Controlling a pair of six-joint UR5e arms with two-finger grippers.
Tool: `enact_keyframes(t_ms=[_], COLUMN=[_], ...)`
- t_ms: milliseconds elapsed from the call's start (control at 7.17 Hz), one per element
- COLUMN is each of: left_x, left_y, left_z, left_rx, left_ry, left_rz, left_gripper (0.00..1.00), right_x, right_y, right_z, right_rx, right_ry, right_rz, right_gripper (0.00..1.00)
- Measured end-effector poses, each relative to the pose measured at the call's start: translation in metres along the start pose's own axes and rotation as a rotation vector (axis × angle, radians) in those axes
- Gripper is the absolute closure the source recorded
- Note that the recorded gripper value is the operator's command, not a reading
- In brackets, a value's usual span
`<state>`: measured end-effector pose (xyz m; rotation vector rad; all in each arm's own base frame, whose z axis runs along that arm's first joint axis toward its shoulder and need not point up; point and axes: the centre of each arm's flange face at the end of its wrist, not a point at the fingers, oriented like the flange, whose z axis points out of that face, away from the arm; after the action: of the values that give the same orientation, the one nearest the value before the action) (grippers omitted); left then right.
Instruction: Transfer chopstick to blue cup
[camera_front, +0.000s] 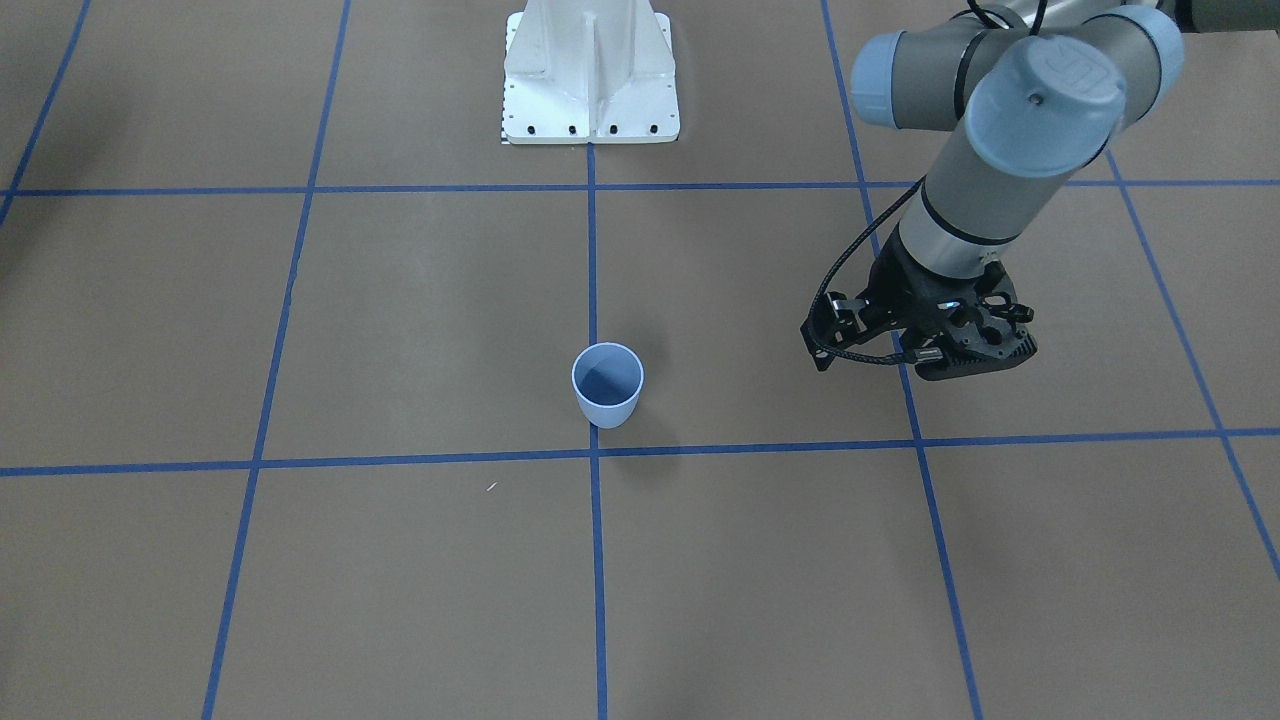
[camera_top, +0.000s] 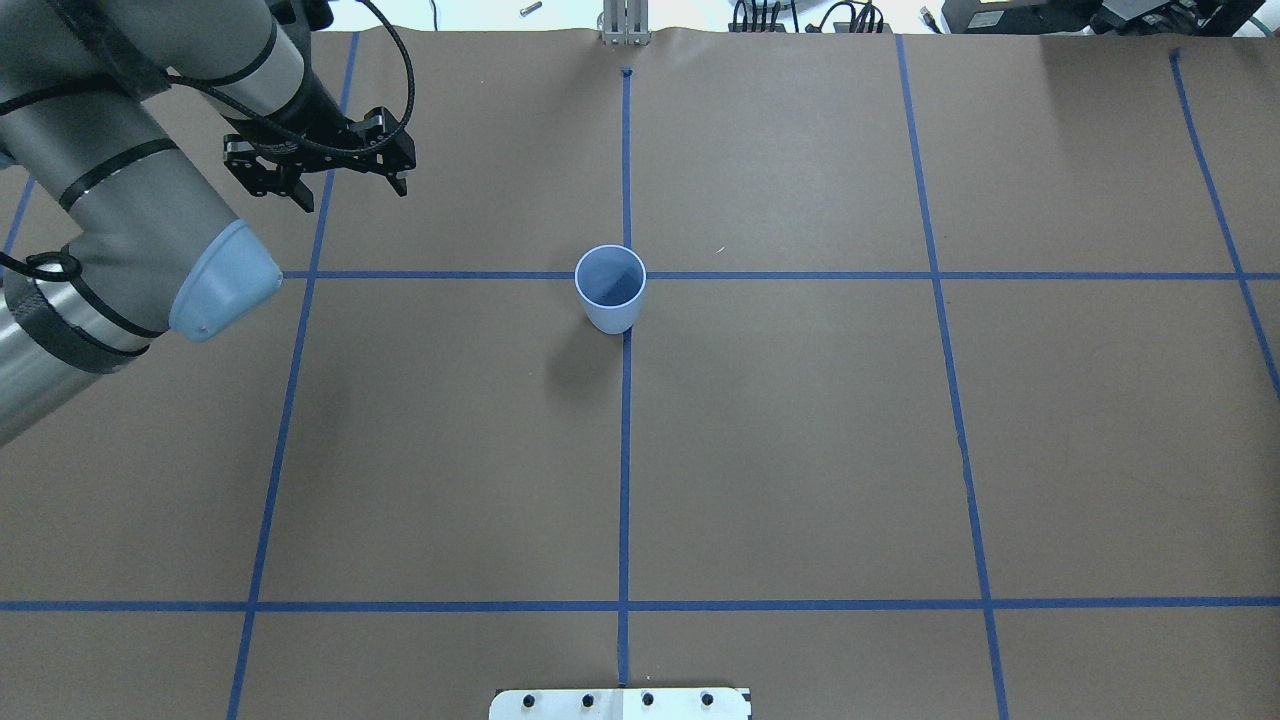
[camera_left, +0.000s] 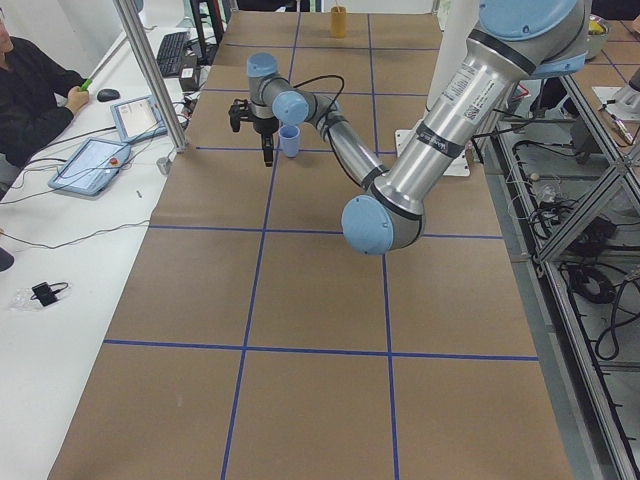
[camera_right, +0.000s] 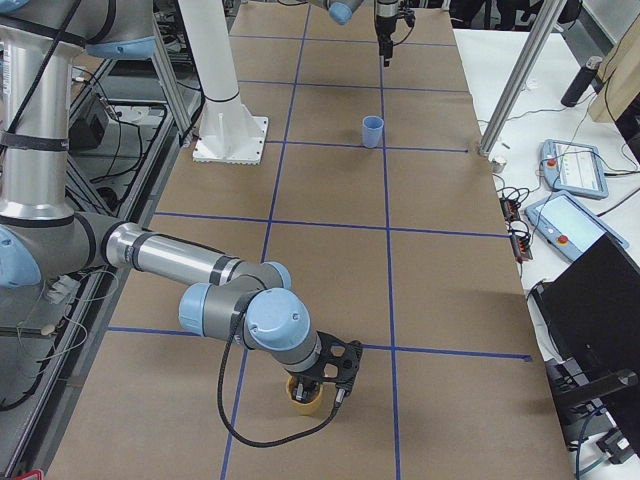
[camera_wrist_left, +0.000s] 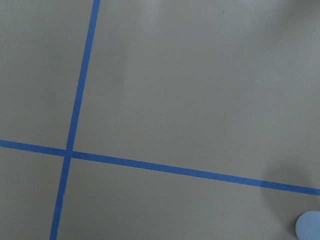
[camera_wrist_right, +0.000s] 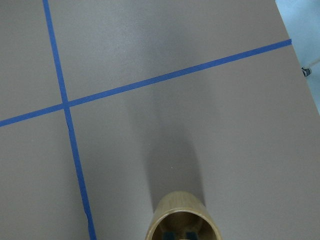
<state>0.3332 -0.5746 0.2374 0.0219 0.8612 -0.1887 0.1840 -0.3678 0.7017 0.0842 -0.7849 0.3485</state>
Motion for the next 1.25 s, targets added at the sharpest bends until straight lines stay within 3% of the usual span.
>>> enact_keyframes(t_ms=[279,558,836,1255], left_x=[0.000,-0.003,-0.006,-0.011], left_y=[0.000,0.001,0.001,0.000], left_z=[0.000,0.005,0.009,0.003], left_rx=[-0.002,-0.007,-0.010,0.004], left_ry=[0.001,-0.004,-0.008,-0.001], left_rz=[0.001,0.000,0.003,0.014], left_gripper=[0.02,0.02,0.02,0.02], right_x=[0.006,0.016,-0.001,-0.109], right_y=[-0.009,-0.023,-0.057,-0.158], right_z=[-0.025,-0.066,-0.111,-0.179], right_rx=[0.059,0.151,0.225,0.193], right_ry=[0.000,-0.001,0.003,-0.002], right_rz=[0.015,0.033,0.006,-0.056], right_gripper=[1.00,1.00,1.00,1.00])
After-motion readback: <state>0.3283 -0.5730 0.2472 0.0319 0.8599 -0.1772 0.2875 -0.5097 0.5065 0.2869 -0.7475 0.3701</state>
